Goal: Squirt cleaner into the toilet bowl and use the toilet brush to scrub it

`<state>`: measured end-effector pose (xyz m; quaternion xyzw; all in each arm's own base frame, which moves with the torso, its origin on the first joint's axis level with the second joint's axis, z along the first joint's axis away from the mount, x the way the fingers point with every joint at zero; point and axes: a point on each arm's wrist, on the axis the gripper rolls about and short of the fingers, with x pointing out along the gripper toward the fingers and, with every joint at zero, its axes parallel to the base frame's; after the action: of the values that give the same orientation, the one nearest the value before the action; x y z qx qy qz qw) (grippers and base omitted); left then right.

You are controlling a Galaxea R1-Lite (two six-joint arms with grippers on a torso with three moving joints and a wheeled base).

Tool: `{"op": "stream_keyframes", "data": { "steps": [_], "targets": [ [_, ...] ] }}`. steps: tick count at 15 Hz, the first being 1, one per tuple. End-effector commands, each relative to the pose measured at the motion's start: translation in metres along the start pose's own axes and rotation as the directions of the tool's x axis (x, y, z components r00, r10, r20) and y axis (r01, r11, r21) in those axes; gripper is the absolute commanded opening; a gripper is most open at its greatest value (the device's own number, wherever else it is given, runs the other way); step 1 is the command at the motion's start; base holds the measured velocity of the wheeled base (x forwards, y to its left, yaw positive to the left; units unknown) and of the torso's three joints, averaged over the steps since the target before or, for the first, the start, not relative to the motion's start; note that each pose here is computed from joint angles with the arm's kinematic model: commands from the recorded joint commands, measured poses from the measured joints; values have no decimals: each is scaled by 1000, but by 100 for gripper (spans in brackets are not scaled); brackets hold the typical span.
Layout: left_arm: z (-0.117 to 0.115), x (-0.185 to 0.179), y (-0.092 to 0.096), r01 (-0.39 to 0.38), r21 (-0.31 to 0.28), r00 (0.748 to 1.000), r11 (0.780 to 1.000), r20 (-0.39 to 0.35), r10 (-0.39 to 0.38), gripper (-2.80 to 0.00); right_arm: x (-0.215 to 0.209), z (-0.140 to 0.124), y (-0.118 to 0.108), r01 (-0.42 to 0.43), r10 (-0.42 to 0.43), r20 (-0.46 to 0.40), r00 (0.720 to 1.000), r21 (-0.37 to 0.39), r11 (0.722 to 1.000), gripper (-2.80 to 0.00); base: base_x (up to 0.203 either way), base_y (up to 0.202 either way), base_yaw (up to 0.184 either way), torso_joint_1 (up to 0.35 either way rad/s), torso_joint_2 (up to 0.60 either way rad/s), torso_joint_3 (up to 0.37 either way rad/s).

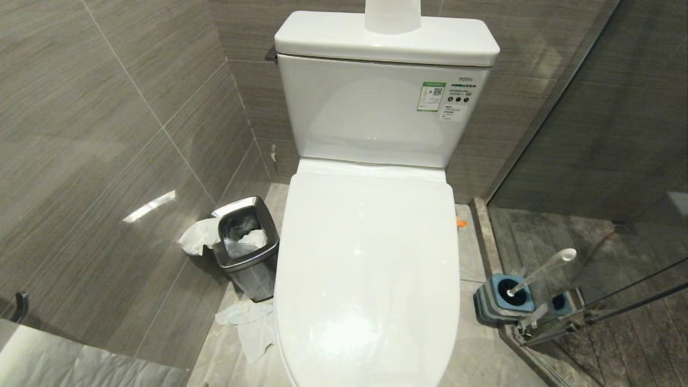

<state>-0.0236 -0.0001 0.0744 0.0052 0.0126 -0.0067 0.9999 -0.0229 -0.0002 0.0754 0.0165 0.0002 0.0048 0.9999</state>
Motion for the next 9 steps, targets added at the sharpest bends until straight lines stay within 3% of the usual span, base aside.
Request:
{"op": "stream_keyframes", "data": {
  "steps": [1, 5, 9],
  "targets": [
    [0, 0, 0, 1, 3, 1000, 1000, -1, -1, -280, 0, 0, 0, -2, 2, -1, 1000, -11, 1000, -280, 0, 0, 0, 0, 0, 0],
    [0, 0, 0, 4, 19, 1000, 1000, -2, -4, -280, 0, 0, 1, -32, 33, 1, 999, -136, 990, -280, 0, 0, 0, 0, 0, 0],
    [0, 0, -1, 51, 168, 999, 984, -2, -52, -280, 0, 0, 1, -32, 33, 2, 999, -141, 989, -280, 0, 0, 0, 0, 0, 0]
  ]
}}
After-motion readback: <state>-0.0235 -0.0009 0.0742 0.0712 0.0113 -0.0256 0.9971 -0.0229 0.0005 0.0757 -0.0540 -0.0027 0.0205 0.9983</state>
